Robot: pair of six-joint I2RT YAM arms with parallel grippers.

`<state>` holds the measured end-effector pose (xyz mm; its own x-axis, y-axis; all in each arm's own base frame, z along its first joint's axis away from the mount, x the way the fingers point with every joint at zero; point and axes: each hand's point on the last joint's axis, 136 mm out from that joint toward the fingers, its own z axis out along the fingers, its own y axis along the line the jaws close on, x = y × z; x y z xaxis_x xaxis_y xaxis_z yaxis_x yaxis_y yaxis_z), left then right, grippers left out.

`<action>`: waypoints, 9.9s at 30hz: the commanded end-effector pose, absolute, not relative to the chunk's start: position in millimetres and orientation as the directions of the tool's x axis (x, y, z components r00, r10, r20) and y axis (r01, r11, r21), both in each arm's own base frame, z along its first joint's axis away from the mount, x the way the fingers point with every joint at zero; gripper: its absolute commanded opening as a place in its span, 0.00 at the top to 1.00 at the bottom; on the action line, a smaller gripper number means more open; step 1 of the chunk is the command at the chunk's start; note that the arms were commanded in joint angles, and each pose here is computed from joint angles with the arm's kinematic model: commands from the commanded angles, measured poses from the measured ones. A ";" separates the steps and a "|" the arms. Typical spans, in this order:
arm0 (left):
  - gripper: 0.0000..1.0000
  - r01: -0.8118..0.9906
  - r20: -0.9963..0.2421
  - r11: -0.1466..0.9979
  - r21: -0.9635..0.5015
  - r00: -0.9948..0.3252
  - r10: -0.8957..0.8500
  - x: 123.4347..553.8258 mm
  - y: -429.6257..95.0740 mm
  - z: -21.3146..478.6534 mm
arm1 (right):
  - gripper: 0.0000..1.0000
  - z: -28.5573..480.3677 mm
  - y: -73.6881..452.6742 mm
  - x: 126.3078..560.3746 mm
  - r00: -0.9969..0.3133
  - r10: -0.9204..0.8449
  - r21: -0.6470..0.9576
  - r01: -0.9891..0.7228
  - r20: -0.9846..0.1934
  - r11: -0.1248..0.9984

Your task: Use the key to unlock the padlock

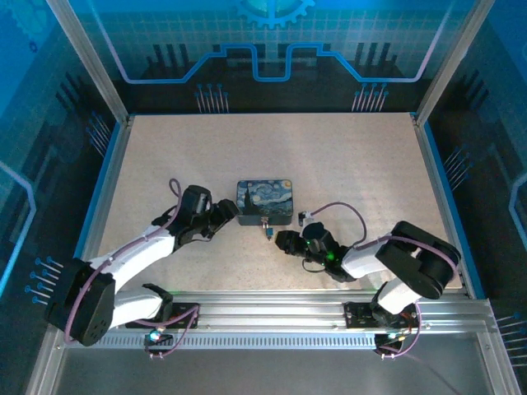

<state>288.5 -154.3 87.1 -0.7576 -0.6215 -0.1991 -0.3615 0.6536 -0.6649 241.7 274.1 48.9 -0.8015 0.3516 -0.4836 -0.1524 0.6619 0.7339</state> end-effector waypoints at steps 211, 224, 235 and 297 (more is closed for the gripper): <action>0.21 -0.130 -0.428 0.815 -0.565 -0.798 -0.424 274.0 -140.8 142.1 | 0.97 115.8 251.4 214.2 -0.886 -0.025 0.707 -0.386 -0.464 0.592; 0.04 -0.078 -0.483 0.824 -0.561 -0.778 -0.402 248.4 -124.7 161.4 | 0.97 104.6 226.1 163.8 -0.962 -0.125 0.656 -0.259 -0.244 0.709; 0.01 -0.072 -0.471 0.812 -0.580 -0.784 -0.406 227.7 -120.4 158.7 | 0.97 82.6 209.1 147.9 -0.975 -0.124 0.573 -0.210 -0.185 0.793; 0.01 -0.151 -0.502 0.829 -0.538 -0.733 -0.459 250.1 -104.4 162.2 | 0.67 106.8 202.6 208.7 -0.939 -0.046 0.549 -0.239 -0.342 0.801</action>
